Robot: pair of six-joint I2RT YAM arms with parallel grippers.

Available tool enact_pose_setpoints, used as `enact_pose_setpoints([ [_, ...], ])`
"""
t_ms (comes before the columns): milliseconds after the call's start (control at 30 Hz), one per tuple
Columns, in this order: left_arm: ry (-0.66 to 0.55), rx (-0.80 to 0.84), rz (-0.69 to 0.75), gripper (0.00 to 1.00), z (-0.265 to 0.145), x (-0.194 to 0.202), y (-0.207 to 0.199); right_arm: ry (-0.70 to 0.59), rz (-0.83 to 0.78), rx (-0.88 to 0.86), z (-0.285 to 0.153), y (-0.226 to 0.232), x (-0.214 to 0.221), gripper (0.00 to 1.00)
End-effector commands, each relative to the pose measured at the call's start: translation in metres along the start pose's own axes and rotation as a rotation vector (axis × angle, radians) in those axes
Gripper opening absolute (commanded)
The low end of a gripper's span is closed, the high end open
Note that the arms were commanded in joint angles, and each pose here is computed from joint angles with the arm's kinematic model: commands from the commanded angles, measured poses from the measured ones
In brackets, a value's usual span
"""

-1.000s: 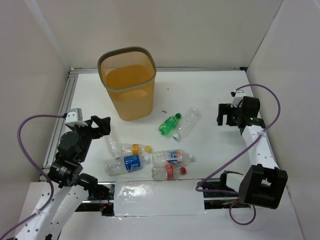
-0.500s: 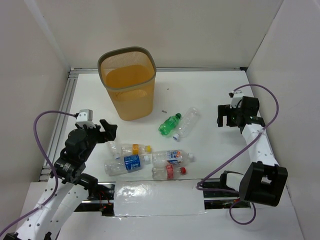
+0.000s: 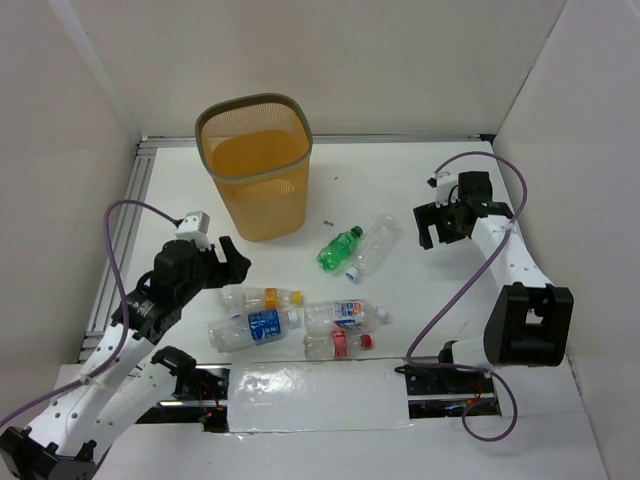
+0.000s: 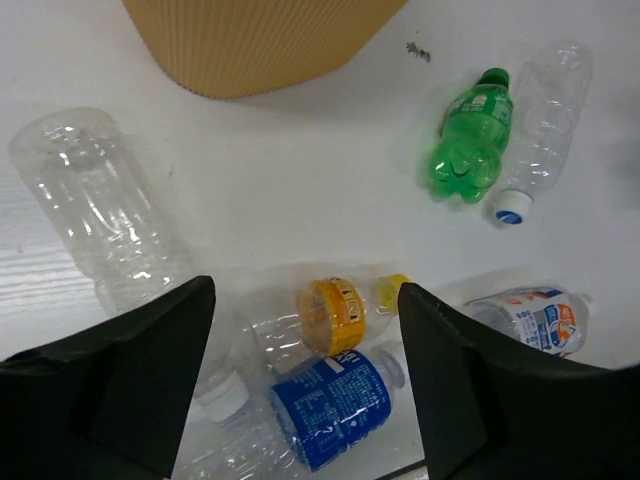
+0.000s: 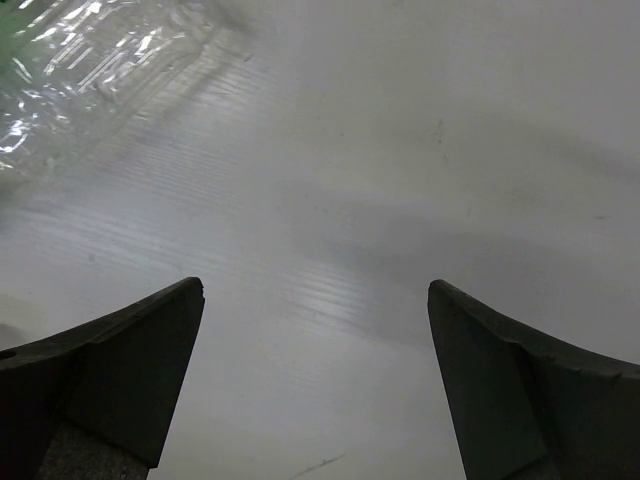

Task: Put the plastic bottles in the bin

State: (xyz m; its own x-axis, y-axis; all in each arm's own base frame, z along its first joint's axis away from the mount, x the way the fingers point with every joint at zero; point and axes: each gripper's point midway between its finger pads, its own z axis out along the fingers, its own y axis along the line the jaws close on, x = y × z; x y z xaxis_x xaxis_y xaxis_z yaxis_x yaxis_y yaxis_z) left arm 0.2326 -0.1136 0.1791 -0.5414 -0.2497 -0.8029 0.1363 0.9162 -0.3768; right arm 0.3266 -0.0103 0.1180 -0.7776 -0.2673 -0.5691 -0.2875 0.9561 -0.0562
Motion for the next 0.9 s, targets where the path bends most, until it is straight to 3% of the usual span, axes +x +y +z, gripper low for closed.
enact_pose_setpoints([
  [0,-0.015,-0.178,-0.152,0.92,-0.01,-0.011,0.018,-0.017,-0.009,-0.107,-0.002,0.02,-0.011,1.0],
  [100,0.018,-0.44,-0.243,0.94,-0.018,0.002,0.057,-0.046,-0.004,-0.144,0.001,0.03,-0.025,1.0],
  [200,0.05,-0.604,-0.253,0.99,-0.016,0.013,0.08,-0.064,0.013,-0.138,0.004,0.027,-0.034,1.0],
  [267,0.111,-0.652,-0.237,0.99,-0.006,0.025,0.086,-0.095,0.018,-0.14,0.005,0.026,-0.045,0.94],
  [533,0.134,-0.673,-0.241,0.99,0.032,0.058,0.099,-0.197,-0.02,-0.161,-0.009,0.033,-0.074,0.89],
  [800,0.199,-0.709,-0.25,0.99,0.058,0.091,0.112,-0.251,-0.09,-0.194,-0.02,0.038,-0.086,0.98],
  [867,0.214,-0.709,-0.25,0.94,0.061,0.095,0.112,-0.312,-0.164,-0.248,-0.03,0.05,-0.096,0.99],
])
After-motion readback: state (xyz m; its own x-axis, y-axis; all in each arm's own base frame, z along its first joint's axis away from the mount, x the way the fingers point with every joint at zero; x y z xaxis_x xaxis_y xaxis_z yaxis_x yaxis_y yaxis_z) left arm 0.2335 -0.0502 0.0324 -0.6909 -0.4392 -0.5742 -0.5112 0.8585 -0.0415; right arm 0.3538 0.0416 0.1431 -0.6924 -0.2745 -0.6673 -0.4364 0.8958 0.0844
